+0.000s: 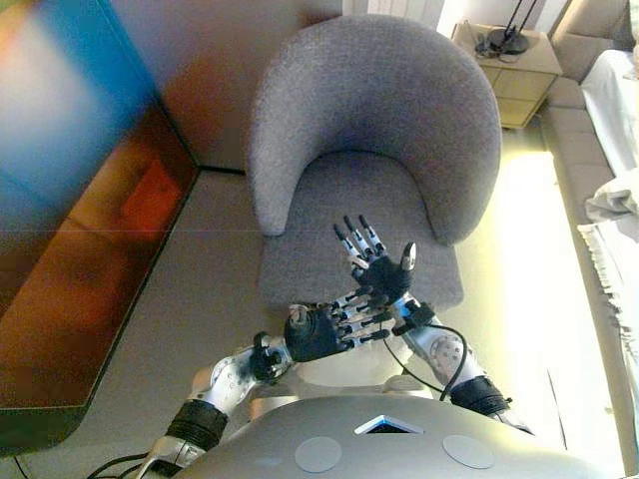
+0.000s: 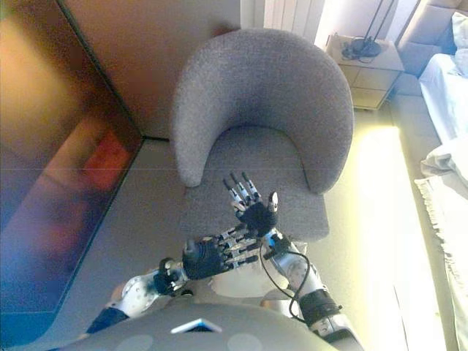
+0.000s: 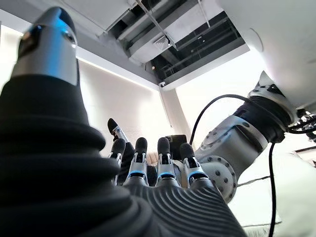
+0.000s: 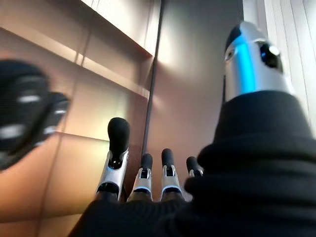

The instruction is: Pick up the cushion and take it to the sofa

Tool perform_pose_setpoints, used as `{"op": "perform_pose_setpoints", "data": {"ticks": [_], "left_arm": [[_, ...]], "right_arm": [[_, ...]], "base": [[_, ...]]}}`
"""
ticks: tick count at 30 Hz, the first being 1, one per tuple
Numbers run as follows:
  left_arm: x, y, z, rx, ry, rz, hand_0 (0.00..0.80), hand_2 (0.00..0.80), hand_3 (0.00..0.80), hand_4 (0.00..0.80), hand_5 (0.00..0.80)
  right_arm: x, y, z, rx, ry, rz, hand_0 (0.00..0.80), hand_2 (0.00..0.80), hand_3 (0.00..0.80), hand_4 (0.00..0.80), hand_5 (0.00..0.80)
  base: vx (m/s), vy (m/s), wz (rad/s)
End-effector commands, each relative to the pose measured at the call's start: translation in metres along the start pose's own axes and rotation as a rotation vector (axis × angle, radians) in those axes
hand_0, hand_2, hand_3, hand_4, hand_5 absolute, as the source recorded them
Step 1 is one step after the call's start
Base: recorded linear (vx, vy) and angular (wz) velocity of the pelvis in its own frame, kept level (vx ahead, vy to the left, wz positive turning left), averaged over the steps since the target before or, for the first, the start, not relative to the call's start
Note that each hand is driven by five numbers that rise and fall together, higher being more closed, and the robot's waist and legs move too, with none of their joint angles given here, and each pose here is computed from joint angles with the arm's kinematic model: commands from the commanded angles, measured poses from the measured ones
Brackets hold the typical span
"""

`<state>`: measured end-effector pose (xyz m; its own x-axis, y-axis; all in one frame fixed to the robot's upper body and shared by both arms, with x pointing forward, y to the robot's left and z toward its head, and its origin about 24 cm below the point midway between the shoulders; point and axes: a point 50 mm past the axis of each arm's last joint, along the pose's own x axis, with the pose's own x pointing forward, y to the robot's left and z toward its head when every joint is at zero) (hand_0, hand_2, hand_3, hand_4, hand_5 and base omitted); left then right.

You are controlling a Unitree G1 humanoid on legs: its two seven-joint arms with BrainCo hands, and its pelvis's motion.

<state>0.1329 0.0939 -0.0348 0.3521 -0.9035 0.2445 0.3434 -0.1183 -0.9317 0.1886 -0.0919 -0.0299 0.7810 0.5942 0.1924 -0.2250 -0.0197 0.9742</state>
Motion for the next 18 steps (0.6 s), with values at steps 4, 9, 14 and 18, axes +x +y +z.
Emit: {"op": "perform_pose_setpoints", "data": {"ticks": [4,9,14,18], "left_arm": [[0.028,-0.012,0.02,0.042,-0.006,-0.146,0.0,0.0,0.0,0.0,0.0],[0.031,-0.014,0.028,0.076,-0.024,-0.155,0.0,0.0,0.0,0.0,0.0],[0.03,-0.018,0.035,0.127,-0.042,-0.169,0.0,0.0,0.0,0.0,0.0],[0.028,-0.019,0.043,0.16,-0.068,-0.146,0.0,0.0,0.0,0.0,0.0]], "right_arm": [[0.023,0.027,0.0,-0.021,0.05,0.207,0.0,0.0,0.0,0.0,0.0],[0.018,0.028,-0.005,-0.051,0.105,0.242,0.0,0.0,0.0,0.0,0.0],[0.013,0.029,-0.012,-0.075,0.16,0.258,0.0,0.0,0.0,0.0,0.0],[0.009,0.029,-0.012,-0.076,0.171,0.277,0.0,0.0,0.0,0.0,0.0]], "base": [[0.005,-0.002,-0.03],[0.003,0.001,-0.06],[0.0,0.001,-0.01],[0.0,0.0,0.0]]}}
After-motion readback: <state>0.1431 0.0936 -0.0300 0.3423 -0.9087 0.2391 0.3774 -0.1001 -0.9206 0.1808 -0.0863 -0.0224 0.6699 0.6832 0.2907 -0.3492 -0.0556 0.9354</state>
